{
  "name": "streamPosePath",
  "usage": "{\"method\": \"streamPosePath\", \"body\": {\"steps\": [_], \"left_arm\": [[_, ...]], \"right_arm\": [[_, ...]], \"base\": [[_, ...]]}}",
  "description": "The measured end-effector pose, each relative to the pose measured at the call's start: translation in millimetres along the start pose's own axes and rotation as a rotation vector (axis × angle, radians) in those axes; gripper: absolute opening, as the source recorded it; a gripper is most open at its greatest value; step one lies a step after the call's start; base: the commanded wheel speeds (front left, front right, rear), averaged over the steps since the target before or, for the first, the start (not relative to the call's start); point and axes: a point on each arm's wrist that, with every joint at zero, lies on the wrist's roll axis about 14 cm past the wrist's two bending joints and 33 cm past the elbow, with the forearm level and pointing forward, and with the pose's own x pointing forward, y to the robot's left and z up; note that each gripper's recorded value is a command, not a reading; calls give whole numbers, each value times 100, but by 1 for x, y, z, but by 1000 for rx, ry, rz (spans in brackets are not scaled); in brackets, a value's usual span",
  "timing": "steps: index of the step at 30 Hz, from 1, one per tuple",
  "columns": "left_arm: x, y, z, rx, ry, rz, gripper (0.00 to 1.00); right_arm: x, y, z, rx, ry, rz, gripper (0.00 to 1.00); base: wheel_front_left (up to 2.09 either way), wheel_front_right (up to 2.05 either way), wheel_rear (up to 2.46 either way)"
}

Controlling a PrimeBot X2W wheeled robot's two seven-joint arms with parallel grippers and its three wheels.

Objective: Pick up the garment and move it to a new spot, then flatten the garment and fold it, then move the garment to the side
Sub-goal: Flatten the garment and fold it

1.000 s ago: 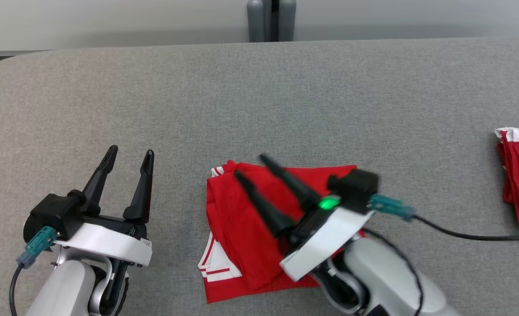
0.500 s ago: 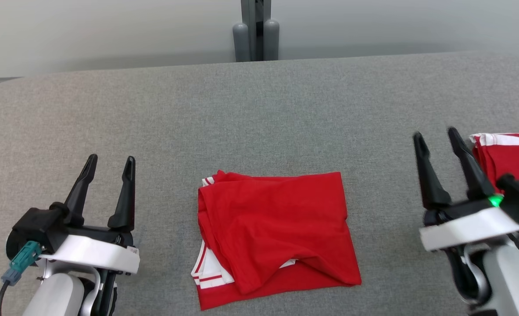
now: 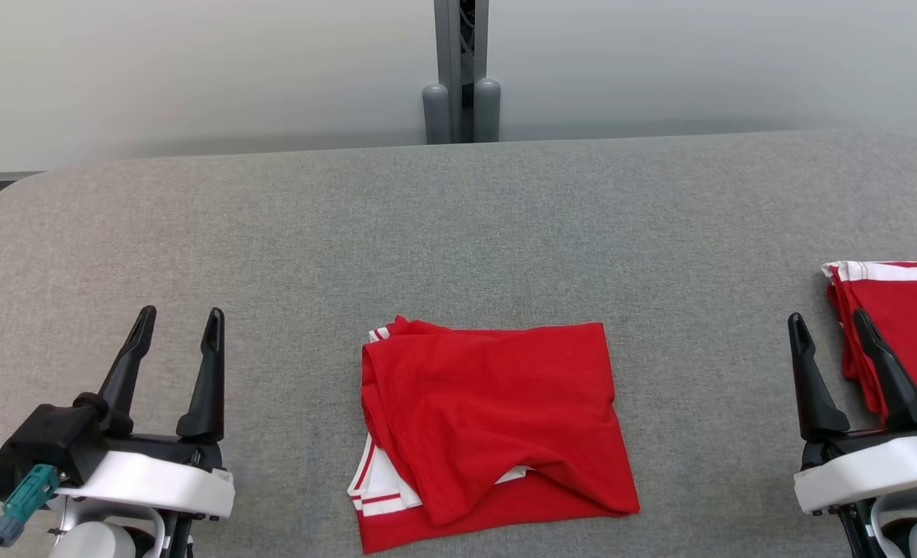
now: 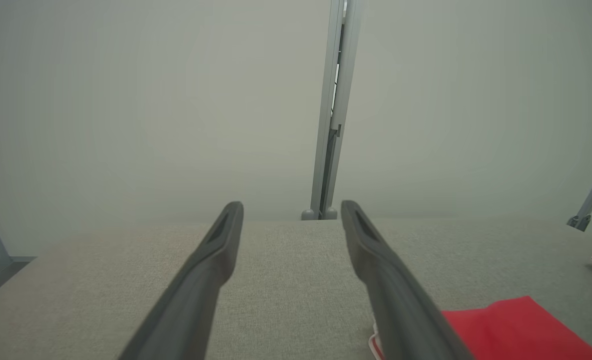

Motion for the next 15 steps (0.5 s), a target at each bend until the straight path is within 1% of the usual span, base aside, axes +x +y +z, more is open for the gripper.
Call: {"method": "streamPosePath", "body": {"steps": [12,15], "left_arm": [[-4,2,3,6,2,8,100],[-5,3,3,6,5,9,100]], "right_arm": [[0,4,2,1,6,7,100],[4,10,0,1,16,28,100]], "base": [[0,0,0],[0,0,0]]}}
